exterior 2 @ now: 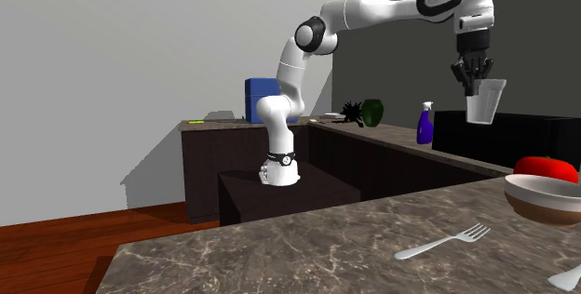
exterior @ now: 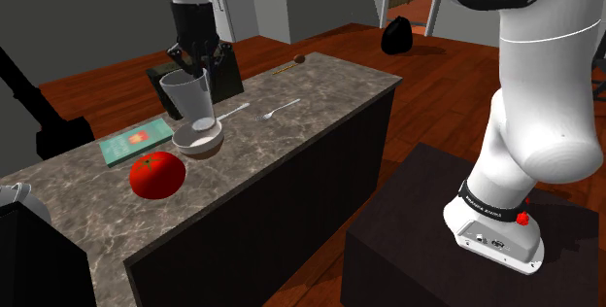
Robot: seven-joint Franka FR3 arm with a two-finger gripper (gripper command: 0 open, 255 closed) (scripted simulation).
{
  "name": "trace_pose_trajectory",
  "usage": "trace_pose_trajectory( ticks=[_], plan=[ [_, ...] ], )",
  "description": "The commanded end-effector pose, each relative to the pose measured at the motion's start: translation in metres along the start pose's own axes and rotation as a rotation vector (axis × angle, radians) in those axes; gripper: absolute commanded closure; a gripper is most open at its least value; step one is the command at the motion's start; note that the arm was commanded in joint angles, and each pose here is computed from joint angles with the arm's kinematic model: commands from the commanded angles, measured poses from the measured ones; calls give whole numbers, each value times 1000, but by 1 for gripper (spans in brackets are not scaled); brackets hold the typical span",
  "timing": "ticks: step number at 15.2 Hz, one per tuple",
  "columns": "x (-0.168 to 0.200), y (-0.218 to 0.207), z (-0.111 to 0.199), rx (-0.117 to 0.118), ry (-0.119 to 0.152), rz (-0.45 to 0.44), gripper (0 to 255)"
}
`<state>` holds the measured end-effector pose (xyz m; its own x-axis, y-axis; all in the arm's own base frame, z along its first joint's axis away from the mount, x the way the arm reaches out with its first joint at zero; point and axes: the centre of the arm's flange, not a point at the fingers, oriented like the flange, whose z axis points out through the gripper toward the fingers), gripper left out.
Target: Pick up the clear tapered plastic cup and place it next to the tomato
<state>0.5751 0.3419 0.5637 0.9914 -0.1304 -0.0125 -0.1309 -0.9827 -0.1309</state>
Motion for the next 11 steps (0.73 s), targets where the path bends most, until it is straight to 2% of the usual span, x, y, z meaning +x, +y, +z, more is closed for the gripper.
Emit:
trace_pose_trajectory(
  ticks=[1,3,11],
  plan=[
    [-2,-26,3,1,1,1,255],
    [-6,-60,8,0,1,1,255],
    [-6,-54,50,1,1,1,255]
  ],
)
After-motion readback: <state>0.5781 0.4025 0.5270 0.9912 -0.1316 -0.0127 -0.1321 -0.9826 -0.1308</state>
